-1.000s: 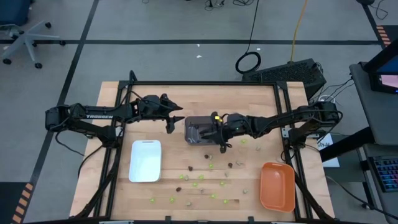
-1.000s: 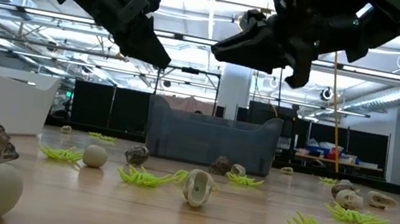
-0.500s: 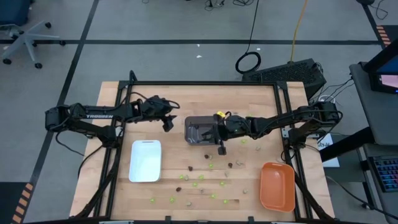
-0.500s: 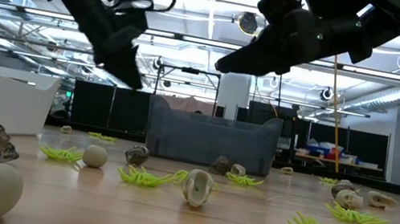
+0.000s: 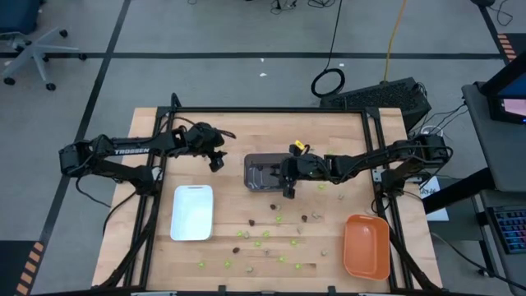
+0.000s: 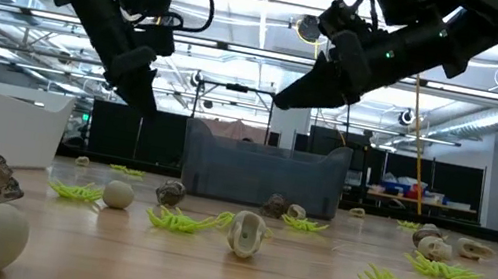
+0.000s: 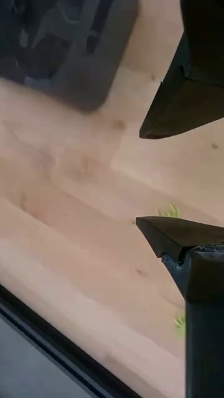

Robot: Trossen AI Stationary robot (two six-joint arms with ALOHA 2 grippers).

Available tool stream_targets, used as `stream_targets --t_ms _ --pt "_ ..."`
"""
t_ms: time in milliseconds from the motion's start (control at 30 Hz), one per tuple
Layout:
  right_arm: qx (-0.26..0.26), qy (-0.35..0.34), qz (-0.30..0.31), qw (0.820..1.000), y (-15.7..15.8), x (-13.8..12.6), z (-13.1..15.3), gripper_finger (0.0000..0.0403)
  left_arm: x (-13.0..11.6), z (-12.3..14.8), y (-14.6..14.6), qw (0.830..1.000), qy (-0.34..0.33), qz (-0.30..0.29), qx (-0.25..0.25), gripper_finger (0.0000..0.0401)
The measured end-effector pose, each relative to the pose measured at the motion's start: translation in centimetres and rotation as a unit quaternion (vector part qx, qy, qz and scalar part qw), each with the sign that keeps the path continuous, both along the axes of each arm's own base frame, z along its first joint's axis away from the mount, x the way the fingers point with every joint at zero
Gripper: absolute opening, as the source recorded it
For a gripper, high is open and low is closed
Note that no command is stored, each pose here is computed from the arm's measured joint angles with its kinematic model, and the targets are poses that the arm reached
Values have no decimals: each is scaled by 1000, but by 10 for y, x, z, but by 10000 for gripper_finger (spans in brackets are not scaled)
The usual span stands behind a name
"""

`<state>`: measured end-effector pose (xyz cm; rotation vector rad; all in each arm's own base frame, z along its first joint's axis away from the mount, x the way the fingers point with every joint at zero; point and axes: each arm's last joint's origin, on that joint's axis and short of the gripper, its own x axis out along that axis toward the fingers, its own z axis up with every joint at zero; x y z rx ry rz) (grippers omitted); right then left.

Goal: Sort Halloween decoration
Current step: Put the black skull toy into the black bin, then put the white skull toy into the white bin

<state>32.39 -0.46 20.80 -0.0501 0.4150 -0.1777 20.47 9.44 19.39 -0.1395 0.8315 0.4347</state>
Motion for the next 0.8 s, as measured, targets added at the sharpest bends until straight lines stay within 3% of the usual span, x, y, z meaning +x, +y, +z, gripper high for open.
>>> stream_targets --t_ms 367,700,800 --pt "-8 -1 4 1000 0 0 1 187 -7 -1 13 999 1 -31 -14 215" --pt "-13 -24 37 999 19 2 5 186 -3 -16 17 999 41 -16 -15 215" --pt "-13 -32 51 998 27 2 6 183 -3 -22 18 998 56 21 -28 215"
